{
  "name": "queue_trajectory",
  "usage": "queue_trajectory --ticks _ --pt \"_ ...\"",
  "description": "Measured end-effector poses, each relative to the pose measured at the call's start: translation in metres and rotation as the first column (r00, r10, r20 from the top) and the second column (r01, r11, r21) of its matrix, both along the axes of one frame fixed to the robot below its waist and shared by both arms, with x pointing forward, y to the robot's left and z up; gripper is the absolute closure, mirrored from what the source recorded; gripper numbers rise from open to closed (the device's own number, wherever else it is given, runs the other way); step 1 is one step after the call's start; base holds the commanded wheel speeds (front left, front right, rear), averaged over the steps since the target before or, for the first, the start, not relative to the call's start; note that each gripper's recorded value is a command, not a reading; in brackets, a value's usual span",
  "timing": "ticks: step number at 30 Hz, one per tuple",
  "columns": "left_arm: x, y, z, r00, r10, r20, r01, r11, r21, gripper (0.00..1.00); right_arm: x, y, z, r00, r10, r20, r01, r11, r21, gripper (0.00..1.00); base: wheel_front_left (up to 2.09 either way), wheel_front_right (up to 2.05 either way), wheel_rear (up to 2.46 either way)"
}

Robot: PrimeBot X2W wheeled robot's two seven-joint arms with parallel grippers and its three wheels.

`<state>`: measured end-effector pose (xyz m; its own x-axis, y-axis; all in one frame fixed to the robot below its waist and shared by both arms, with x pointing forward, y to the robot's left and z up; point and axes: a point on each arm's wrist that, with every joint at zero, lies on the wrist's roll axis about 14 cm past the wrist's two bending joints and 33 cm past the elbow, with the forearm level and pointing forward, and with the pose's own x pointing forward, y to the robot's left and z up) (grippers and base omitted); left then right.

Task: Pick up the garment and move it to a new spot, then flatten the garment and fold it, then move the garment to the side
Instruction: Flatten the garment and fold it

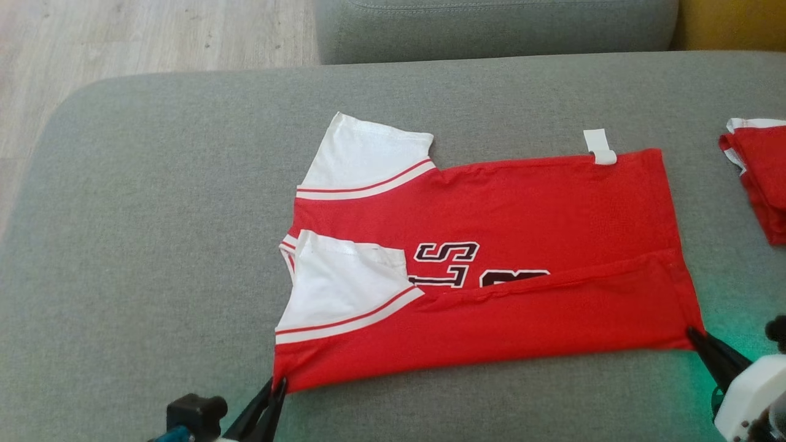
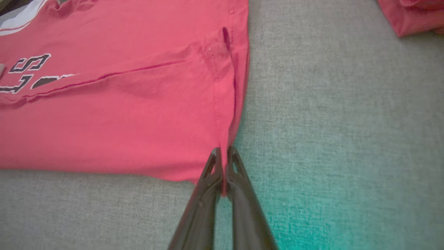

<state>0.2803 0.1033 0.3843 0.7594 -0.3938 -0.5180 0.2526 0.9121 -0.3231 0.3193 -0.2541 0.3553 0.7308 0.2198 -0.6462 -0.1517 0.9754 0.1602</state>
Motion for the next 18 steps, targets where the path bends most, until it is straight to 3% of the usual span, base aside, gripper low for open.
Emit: queue_trajectory --ticks 3,4,5,6,8,9,14,18 --pt "0.0 0.001 -0.001 1.0 -0.005 -0.005 0.005 1.0 0.005 1.0 -0.004 0.0 0.0 1.0 -0.001 -0.001 0.001 1.0 0.004 1.0 0.0 0.0 0.0" --pt "0.001 0.001 -0.002 1.0 -0.005 -0.007 0.005 1.0 0.006 1.0 -0.004 0.001 0.0 1.0 -0.003 -0.001 0.003 1.0 0.007 0.78 0.0 0.0 0.0" --pt "0.001 0.001 -0.003 1.0 -0.005 -0.011 0.005 1.0 0.007 1.0 -0.005 0.001 0.0 1.0 -0.005 -0.005 0.005 1.0 0.009 0.4 0.0 0.0 0.0" --pt "0.001 0.002 -0.004 1.0 -0.007 -0.015 0.007 1.0 0.009 0.9 -0.006 0.0 0.001 1.0 -0.012 -0.011 0.012 1.0 0.012 0.0 0.0 0.0 0.0" --pt "0.0 0.002 -0.007 1.0 -0.013 -0.02 0.013 1.0 0.016 0.6 -0.008 0.0 0.001 1.0 -0.027 -0.017 0.027 0.999 0.024 0.0 0.0 0.0 0.0" --pt "0.0 0.003 -0.008 1.0 -0.014 -0.024 0.014 1.0 0.021 0.02 -0.01 -0.001 0.0 0.999 -0.033 -0.021 0.034 0.999 0.025 0.0 0.0 0.0 0.0" --pt "0.013 0.004 -0.003 1.0 -0.001 0.014 0.0 1.0 0.028 0.0 -0.006 -0.016 0.015 0.995 -0.072 0.067 0.072 0.997 0.007 0.0 0.0 0.0 0.0" --pt "0.05 0.01 0.018 0.993 -0.035 0.109 0.029 0.998 0.056 0.0 0.009 -0.019 0.038 0.979 -0.075 0.192 0.077 0.997 -0.003 0.0 0.0 0.0 0.0"
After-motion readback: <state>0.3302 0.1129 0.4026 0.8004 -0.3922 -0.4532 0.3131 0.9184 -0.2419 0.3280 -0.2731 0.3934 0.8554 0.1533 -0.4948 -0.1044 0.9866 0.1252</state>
